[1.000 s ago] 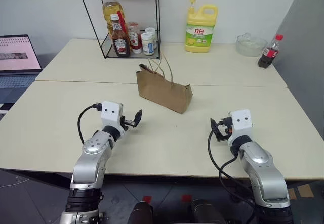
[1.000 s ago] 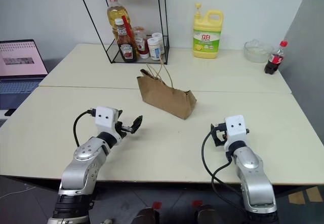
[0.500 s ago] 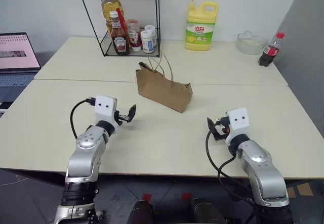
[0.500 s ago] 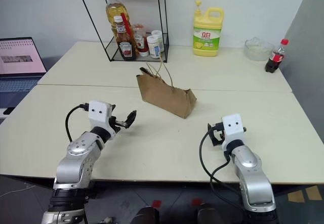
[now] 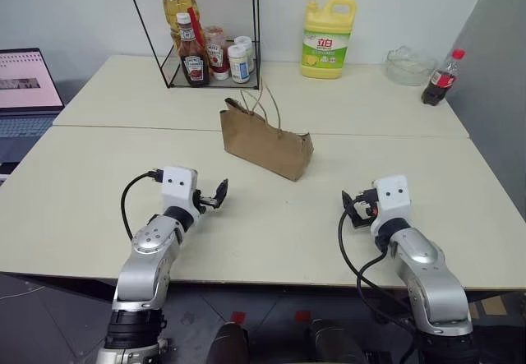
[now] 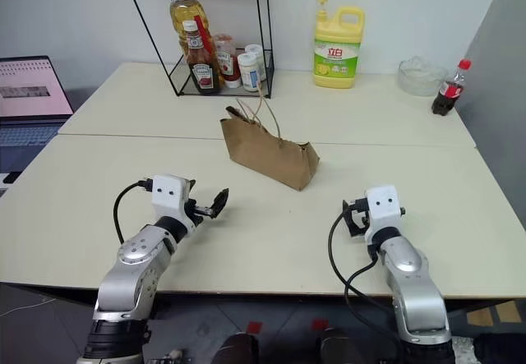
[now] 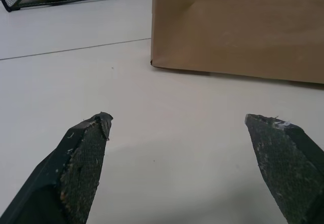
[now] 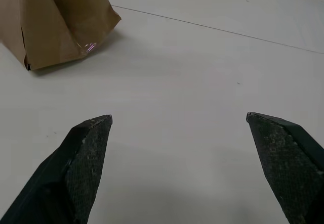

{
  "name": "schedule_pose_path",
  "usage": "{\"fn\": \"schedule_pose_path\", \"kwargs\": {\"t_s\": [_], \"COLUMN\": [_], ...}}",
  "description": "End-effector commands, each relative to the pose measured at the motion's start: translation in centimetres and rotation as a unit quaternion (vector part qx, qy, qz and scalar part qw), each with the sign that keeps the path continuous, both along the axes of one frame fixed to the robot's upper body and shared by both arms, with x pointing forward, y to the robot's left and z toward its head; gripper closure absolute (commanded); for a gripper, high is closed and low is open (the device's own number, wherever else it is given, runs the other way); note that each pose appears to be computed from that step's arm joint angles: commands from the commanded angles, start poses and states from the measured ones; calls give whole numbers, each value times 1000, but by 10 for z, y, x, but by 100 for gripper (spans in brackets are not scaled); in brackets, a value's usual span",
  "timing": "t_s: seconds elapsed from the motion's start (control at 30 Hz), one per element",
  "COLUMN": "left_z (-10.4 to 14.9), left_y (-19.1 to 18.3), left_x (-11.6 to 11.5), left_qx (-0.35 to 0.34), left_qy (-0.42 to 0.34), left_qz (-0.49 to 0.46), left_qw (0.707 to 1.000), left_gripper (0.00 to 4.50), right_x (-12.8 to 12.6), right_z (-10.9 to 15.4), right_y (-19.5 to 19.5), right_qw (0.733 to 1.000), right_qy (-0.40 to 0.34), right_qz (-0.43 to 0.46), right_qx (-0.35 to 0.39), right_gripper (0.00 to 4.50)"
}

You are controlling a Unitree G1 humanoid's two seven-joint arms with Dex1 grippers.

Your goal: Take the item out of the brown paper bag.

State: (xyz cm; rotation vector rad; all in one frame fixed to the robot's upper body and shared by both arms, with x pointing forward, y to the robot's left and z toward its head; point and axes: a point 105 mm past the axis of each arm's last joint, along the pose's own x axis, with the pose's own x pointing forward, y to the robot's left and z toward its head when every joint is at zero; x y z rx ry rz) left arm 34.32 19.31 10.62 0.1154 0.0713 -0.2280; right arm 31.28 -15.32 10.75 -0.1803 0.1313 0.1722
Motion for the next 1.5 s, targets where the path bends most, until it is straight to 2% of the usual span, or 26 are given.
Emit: {"fn": "schedule_pose_path", "kwargs": {"t_s": [0.03,0.37,0.63,0.8,0.97,1.03,1.23,1.5], "left_z": [28,52,129,155,170,173,149,128], "left_y": [13,30,24,11,-13,-20,-34,-28], "left_x": [11,34,87,111,127,131,134,118], "left_qx": [17,43,108,157,199,209,267,298], "left_qy": [-41,-63,-132,-140,-139,-139,-86,-39], "left_qz": [7,4,-29,-47,-69,-69,-115,-210], "left_qw": [999,997,985,977,968,965,953,930], "left_gripper": [0,0,0,0,0,0,0,0], "right_x": [2,-7,-11,-12,-13,-13,-14,-16], "right_z": [19,25,49,49,45,44,42,38], "right_y": [9,21,47,49,49,49,49,49], "right_qw": [999,997,987,987,988,989,990,990], "right_qy": [-33,-39,-57,-52,-46,-46,-45,-39], "right_qz": [23,54,133,138,128,125,116,110], "right_qx": [3,27,66,66,65,66,68,74], "right_gripper": [4,4,4,4,4,4,4,4]}}
